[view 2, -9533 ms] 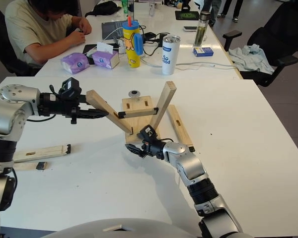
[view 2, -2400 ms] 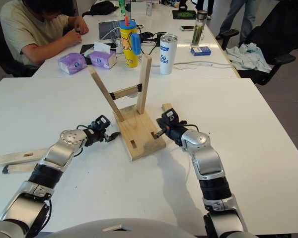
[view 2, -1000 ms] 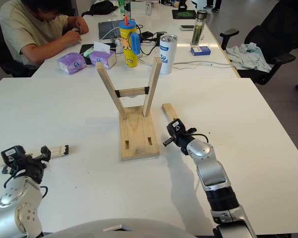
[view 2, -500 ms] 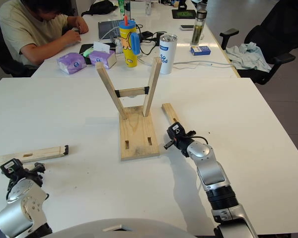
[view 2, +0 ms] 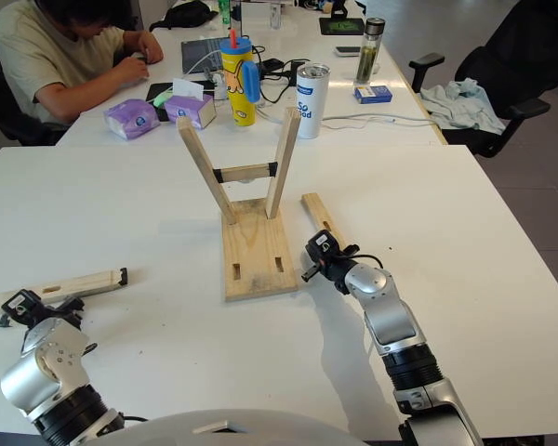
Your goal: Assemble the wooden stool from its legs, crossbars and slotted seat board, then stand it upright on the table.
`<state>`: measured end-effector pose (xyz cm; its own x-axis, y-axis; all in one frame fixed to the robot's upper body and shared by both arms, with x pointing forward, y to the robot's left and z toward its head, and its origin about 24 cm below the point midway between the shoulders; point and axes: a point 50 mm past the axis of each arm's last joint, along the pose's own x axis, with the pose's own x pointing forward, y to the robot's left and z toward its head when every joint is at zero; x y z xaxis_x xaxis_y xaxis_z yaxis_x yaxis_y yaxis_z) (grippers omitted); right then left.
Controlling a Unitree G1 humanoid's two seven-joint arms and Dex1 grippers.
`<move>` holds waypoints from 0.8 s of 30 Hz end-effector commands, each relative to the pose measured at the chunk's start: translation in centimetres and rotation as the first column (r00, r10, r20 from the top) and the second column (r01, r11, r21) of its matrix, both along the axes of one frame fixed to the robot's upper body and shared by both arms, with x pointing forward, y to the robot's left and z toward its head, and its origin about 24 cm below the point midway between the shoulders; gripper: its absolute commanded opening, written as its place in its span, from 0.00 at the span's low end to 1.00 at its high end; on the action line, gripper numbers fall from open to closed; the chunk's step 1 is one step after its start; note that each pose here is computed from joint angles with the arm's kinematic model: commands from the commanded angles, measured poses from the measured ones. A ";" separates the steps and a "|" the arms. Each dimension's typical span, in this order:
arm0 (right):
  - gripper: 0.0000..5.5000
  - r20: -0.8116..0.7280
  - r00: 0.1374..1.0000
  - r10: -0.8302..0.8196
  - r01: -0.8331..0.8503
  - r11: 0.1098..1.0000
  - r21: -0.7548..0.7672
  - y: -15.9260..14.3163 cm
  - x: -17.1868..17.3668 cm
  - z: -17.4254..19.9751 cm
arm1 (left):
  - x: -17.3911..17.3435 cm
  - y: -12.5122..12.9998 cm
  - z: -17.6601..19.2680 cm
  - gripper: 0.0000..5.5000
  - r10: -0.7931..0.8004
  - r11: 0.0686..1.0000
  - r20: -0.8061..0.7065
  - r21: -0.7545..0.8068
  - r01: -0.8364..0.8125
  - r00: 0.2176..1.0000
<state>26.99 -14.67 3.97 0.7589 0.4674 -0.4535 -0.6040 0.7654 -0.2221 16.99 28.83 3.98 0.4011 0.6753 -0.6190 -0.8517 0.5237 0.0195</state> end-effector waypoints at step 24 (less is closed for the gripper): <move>0.00 0.030 0.999 -0.041 0.039 0.998 0.053 1.4 0.5 0.9 | 5.8 5.5 -3.1 0.24 -0.463 0.875 -0.310 -0.007 0.485 0.831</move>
